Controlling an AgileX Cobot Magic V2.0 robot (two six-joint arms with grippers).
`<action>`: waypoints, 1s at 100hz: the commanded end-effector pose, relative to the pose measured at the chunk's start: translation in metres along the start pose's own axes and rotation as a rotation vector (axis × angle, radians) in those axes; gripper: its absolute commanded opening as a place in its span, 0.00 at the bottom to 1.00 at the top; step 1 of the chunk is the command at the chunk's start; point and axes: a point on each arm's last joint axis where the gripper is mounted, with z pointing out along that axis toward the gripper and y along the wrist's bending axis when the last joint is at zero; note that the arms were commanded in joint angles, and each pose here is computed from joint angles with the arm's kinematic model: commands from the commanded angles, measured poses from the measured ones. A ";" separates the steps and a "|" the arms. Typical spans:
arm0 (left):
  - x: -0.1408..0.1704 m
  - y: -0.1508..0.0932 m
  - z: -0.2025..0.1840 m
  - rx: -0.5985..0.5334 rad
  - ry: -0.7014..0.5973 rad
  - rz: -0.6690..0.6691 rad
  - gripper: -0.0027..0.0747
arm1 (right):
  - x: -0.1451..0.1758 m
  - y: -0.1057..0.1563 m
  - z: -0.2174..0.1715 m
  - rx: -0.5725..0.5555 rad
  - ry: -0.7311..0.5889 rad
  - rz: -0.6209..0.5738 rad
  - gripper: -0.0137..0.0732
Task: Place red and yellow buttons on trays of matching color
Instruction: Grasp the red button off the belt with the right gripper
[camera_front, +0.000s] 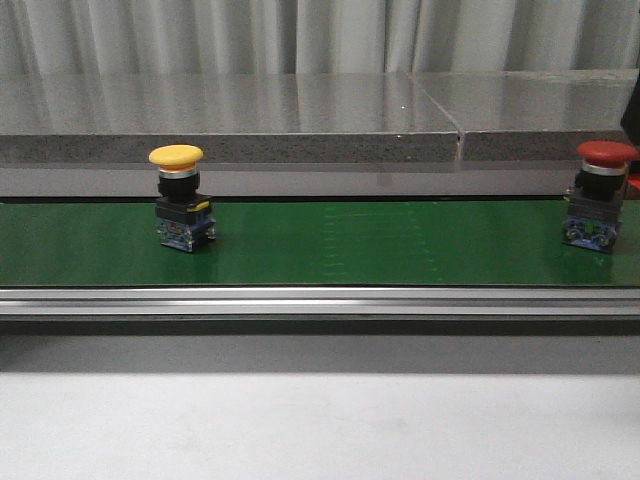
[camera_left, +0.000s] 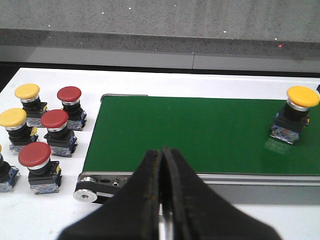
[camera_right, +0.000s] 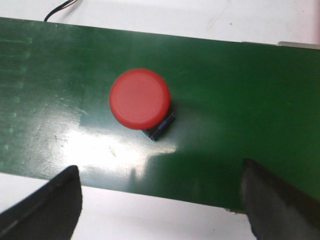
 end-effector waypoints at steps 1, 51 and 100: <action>-0.014 -0.003 -0.003 0.028 -0.095 0.004 0.01 | -0.020 0.003 -0.002 -0.010 -0.072 -0.004 0.89; -0.014 -0.003 -0.003 0.028 -0.095 0.004 0.01 | -0.048 -0.002 0.059 0.047 0.066 -0.055 0.54; -0.014 -0.003 -0.003 0.028 -0.092 0.004 0.01 | -0.089 -0.035 0.024 0.109 -0.037 0.032 0.31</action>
